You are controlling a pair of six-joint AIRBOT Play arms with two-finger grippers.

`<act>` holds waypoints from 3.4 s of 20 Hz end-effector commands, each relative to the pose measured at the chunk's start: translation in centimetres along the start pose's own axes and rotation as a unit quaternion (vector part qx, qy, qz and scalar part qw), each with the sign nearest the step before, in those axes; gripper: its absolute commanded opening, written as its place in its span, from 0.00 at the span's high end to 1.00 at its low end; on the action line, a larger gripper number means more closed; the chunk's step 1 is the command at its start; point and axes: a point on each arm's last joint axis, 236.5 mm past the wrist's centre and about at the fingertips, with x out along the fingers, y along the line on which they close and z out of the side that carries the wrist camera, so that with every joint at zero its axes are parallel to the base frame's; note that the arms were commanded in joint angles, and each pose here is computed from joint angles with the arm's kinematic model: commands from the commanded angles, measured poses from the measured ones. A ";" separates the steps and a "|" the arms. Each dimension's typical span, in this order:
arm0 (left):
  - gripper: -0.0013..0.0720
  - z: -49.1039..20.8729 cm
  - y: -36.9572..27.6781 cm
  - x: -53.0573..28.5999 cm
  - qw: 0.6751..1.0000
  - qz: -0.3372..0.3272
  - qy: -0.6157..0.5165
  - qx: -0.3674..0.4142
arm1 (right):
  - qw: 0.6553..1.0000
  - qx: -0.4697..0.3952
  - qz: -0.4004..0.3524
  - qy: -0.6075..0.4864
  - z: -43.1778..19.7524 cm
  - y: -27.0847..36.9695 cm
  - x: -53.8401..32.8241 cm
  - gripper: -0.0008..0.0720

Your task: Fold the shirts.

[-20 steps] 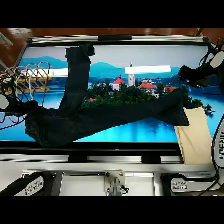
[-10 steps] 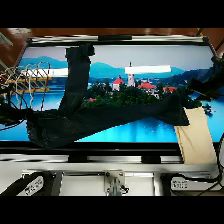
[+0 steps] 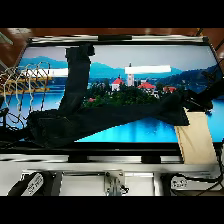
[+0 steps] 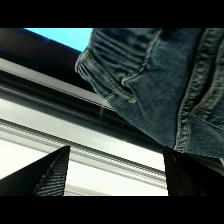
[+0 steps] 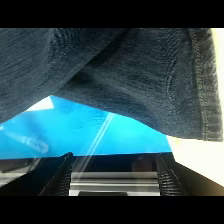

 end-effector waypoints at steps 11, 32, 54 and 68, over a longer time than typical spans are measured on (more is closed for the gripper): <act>0.07 3.1 -1.1 6.8 0.995 -0.081 -0.010 -0.053 | 1.000 0.007 0.007 -0.011 0.6 0.2 0.3 0.06; 0.87 3.7 -1.2 6.3 0.996 -0.087 -0.002 -0.037 | 0.989 0.118 -0.061 0.064 -2.4 -8.5 6.5 0.07; 0.87 11.1 -0.8 -3.6 0.993 -0.079 -0.084 0.015 | 0.979 0.095 -0.169 -0.057 0.5 -9.6 -12.0 0.86; 0.87 1.6 -2.7 2.0 0.989 -0.121 0.084 0.004 | 0.965 0.143 -0.201 0.090 -8.1 -12.8 -6.4 0.86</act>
